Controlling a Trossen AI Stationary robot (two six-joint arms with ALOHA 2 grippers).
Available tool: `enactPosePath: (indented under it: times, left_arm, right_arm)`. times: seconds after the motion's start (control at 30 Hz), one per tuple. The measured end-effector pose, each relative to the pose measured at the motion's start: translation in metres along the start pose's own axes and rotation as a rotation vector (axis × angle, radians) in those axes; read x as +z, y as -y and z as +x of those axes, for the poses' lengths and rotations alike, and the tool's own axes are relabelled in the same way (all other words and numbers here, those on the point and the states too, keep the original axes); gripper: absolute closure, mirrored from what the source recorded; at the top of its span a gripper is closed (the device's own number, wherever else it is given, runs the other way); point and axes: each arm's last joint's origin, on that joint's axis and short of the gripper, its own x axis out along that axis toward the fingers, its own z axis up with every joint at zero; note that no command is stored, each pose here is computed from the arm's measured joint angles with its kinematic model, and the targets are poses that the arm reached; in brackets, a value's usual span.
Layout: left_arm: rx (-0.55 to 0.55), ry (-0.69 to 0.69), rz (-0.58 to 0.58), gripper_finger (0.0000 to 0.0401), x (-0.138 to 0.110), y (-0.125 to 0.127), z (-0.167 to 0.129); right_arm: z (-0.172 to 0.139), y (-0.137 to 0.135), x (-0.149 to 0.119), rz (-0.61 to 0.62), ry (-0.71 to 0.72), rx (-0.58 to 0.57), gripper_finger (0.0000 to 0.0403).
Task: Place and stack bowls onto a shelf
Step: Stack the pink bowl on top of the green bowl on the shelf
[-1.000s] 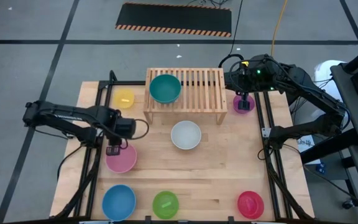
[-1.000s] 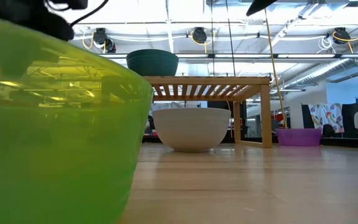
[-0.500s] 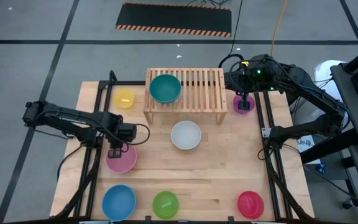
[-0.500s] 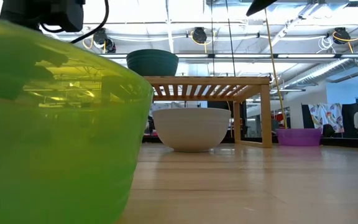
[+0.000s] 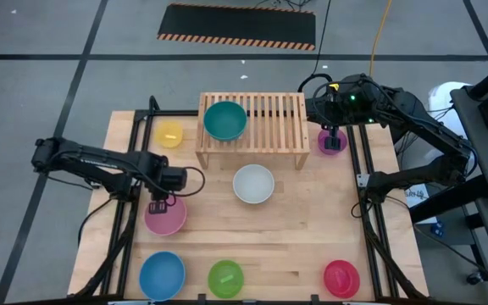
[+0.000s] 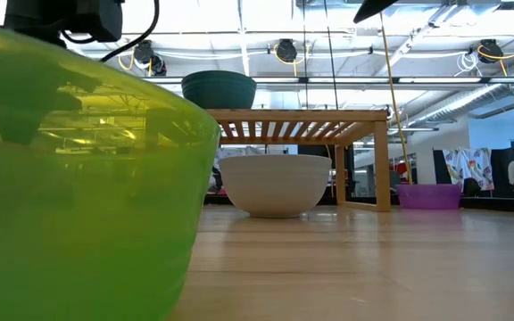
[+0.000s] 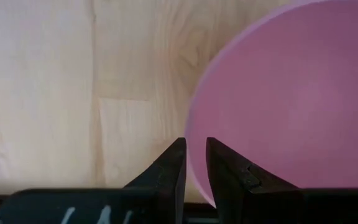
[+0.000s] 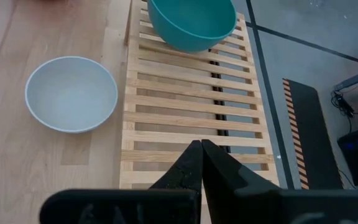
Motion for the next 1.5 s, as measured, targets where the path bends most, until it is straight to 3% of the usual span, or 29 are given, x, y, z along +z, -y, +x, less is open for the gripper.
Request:
enactPosePath:
  times: [0.57,0.8,1.07,1.33,1.5]
  left_arm:
    - [0.076,-0.042,-0.008,0.0334,-0.002,-0.003,0.012]
    - [-0.013,-0.003,-0.019,0.0334,0.001,-0.001,0.021]
    - [-0.021,0.055,-0.098,0.0334,0.005,-0.001,0.028]
    - [-0.028,0.103,-0.096,0.0335,0.012,0.000,0.029]
    - [-0.030,0.053,-0.103,0.0371,0.016,0.000,0.037]
  right_arm:
    - [0.000,0.000,0.000,0.000,0.000,-0.001,0.0403]
    - [0.000,0.000,0.000,0.000,0.000,0.000,0.0403]
    - [0.000,0.000,0.000,0.000,0.000,0.000,0.0403]
    - [0.000,0.000,0.000,0.000,0.000,0.000,0.0403]
    - [0.000,0.000,0.000,0.000,0.000,0.000,0.0403]
